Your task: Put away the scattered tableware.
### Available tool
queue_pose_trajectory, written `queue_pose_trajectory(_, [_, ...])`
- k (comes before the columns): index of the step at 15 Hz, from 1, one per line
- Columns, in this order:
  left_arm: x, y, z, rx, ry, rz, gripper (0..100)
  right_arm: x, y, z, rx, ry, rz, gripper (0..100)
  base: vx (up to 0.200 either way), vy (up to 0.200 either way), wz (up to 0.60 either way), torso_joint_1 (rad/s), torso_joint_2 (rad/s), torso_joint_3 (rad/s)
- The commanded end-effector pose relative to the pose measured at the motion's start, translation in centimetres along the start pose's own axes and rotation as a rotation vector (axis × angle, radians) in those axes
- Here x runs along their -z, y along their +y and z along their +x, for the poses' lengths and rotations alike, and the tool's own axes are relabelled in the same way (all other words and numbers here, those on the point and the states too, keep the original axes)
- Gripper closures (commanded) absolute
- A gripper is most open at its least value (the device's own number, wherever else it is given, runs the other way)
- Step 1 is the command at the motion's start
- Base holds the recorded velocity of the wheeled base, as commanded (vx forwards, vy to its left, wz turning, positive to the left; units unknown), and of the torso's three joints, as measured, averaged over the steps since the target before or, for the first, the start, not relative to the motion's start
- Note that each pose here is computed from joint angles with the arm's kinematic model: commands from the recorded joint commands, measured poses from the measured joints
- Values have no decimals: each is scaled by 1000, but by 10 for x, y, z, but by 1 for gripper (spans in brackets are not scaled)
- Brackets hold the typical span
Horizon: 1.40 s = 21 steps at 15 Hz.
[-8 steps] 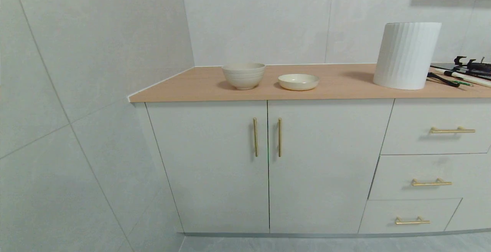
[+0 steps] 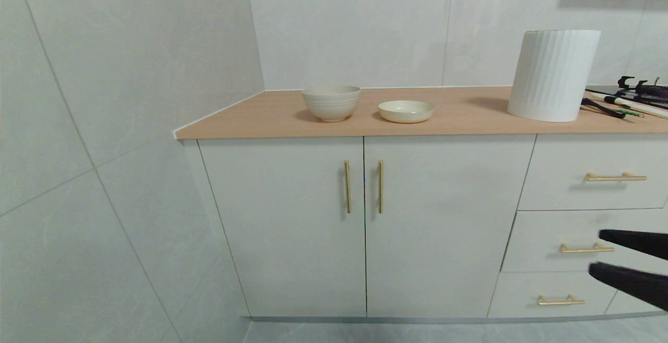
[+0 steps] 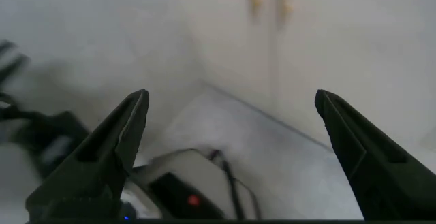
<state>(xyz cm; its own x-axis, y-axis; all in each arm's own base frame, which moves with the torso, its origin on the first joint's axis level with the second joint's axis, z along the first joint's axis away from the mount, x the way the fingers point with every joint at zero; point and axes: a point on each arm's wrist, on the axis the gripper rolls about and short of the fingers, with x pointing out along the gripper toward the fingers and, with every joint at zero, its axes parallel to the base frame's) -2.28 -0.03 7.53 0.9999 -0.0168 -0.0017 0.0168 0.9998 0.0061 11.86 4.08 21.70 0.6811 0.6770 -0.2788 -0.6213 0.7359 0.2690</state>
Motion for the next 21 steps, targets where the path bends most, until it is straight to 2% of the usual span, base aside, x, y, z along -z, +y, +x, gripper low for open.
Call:
queue_pose_trajectory(1, [0, 0, 0, 0, 0, 0, 0, -33, -6, 117, -173, 149, 80, 0, 0, 0, 0, 0, 0, 0])
queue_pose_trajectory(3, [0, 0, 0, 0, 0, 0, 0, -38, -11, 145, -186, 151, 76, 0, 0, 0, 0, 0, 0, 0])
queue_pose_trajectory(6, [0, 0, 0, 0, 0, 0, 0, -35, -32, 212, -213, 183, 114, 0, 0, 0, 0, 0, 0, 0])
queue_pose_trajectory(9, [0, 0, 0, 0, 0, 0, 0, -31, -49, 264, -219, 137, 115, 0, 0, 0, 0, 0, 0, 0])
queue_pose_trajectory(13, [0, 0, 0, 0, 0, 0, 0, -35, -59, 296, -231, 75, 90, 0, 0, 0, 0, 0, 0, 0])
queue_pose_trajectory(15, [0, 0, 0, 0, 0, 0, 0, -21, -79, 314, -189, 72, 107, 0, 0, 0, 0, 0, 0, 0])
queue_pose_trajectory(21, [0, 0, 0, 0, 0, 0, 0, -11, -99, 340, -136, 26, 134, 0, 0, 0, 0, 0, 0, 0])
